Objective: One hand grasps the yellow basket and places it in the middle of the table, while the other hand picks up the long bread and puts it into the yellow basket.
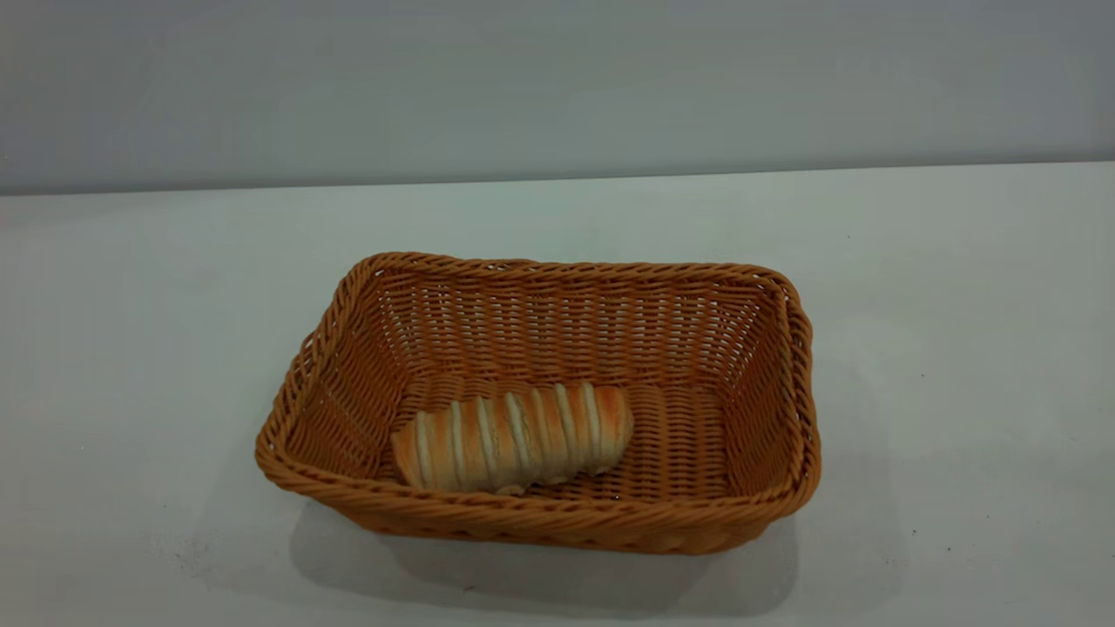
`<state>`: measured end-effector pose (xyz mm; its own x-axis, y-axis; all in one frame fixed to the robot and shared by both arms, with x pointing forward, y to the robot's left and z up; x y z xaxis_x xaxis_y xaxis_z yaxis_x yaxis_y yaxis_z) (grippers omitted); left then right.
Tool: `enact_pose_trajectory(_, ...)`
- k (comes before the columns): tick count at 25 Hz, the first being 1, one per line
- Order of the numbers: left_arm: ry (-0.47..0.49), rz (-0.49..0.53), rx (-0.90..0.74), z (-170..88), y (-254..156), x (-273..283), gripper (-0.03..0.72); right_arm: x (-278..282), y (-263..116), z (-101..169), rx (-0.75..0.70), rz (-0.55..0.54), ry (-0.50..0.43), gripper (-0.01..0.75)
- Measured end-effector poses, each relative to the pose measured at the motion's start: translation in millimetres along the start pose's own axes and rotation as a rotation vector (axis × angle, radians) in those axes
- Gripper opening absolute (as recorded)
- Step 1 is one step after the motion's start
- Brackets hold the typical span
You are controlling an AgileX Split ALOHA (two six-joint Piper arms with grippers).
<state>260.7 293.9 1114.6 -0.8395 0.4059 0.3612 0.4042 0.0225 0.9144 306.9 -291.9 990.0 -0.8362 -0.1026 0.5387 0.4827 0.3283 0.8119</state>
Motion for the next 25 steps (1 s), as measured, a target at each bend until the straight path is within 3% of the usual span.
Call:
enact_pose_trajectory(6, 0.126, 0.129, 0.021, 10, -55, -38, 0.317, 0, 0, 0, 0.000, 0.000, 0.000, 0.339)
enact_pose_trajectory(13, 0.254, 0.194, 0.087, 22, -92, -59, 0.372, 0, 0, 0, 0.000, 0.000, 0.000, 0.339)
enact_pose_trajectory(25, 0.319, 0.248, 0.155, 29, -114, -75, 0.374, 0, 0, 0, 0.000, 0.000, 0.000, 0.339)
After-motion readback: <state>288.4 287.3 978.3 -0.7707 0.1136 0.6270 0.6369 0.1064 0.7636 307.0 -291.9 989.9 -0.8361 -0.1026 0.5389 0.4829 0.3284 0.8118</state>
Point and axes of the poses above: a point on each arm's last joint axis where the gripper is mounted, x pointing back along that axis away from the gripper, z along the wrist's bending axis when the last joint is at zero, y = z × x, the point moved 9 cm from there along -x, pointing out along that axis toward the gripper, and after that the axes turned 15 degrees about x, right-handed, at the moved point
